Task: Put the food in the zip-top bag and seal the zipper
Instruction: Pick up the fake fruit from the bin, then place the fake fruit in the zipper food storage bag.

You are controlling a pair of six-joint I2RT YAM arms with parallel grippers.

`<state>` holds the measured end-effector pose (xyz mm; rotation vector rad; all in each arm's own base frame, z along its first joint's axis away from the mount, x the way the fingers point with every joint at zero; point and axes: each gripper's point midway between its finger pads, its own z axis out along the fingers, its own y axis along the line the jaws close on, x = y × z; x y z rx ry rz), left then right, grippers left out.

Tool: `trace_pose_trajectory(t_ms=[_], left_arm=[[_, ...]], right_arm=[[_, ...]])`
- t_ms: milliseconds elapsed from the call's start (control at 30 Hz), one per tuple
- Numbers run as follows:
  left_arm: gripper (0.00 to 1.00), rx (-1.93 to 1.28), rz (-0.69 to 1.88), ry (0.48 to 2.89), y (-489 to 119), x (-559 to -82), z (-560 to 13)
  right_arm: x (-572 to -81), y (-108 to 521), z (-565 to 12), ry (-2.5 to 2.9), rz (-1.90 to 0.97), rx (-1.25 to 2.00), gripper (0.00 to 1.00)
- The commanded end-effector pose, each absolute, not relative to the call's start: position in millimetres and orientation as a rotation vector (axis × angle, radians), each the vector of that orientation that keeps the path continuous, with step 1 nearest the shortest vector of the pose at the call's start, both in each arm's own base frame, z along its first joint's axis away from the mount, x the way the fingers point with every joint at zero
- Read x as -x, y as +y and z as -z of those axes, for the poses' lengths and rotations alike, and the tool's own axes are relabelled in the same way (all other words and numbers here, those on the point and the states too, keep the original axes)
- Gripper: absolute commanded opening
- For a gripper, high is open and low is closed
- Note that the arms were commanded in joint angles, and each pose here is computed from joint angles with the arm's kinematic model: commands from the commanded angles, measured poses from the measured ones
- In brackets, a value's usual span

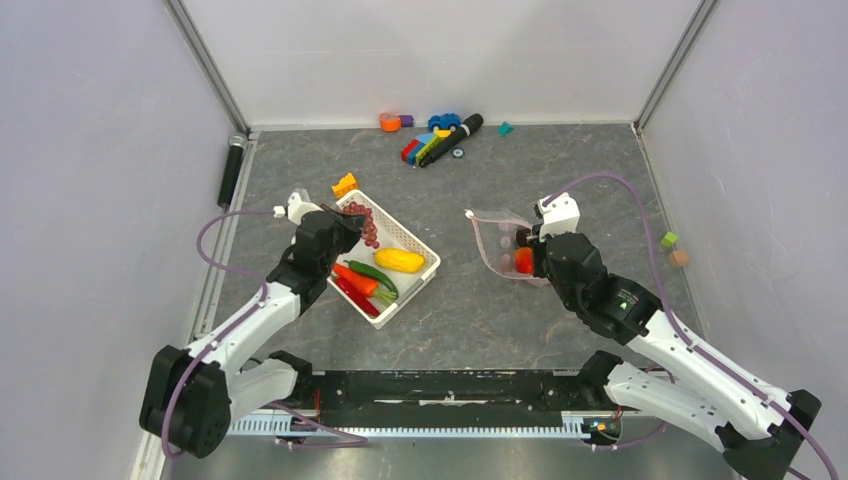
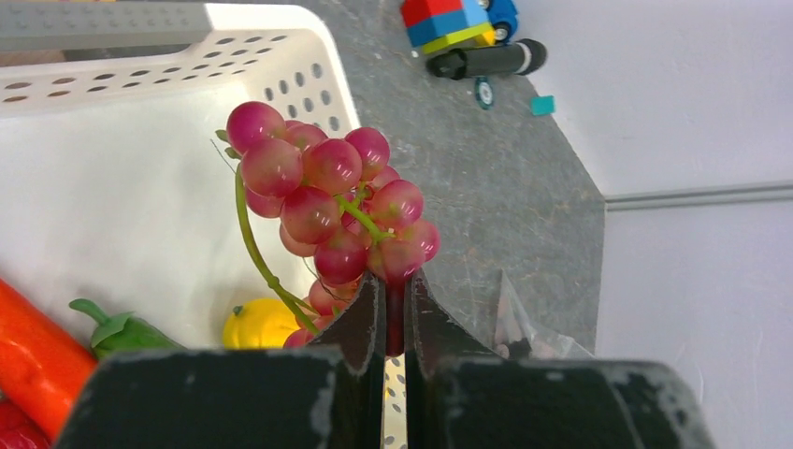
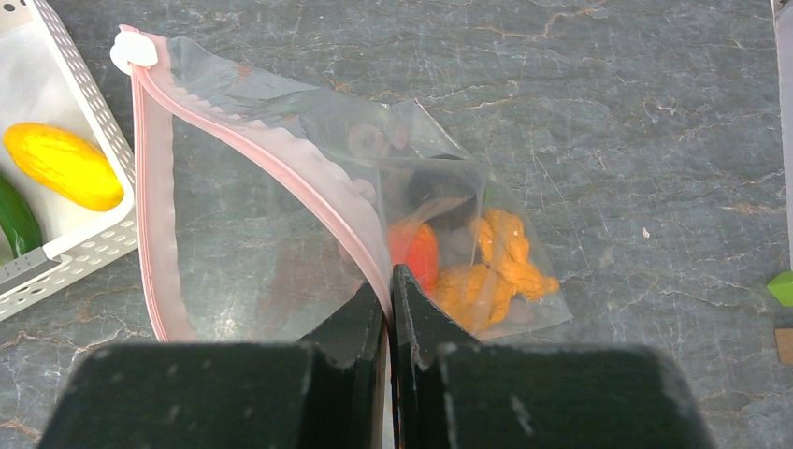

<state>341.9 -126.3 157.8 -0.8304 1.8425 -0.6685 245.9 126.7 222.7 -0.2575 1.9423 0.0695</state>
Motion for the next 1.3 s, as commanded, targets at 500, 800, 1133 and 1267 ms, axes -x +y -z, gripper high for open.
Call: trace_pose_trajectory(t_ms=[500, 800, 1133, 1267], left_arm=[[0.02, -0.009, 1.106, 1.712, -246, -299, -261], [0.03, -0.271, 1.275, 1.587, -295, -257, -294], [0.08, -0.727, 1.53, 1.33, -339, -190, -327], [0.02, -0.836, 1.528, 1.307, -353, -180, -331]], right_arm=[[-246, 131, -233, 1.908, -0.12, 0.25, 0.1], [-245, 134, -235, 1.904, -0.14, 0.261, 0.1], [-241, 137, -238, 1.885, -0.181, 0.278, 0.1], [-240, 143, -237, 1.885, -0.206, 0.306, 0.1]])
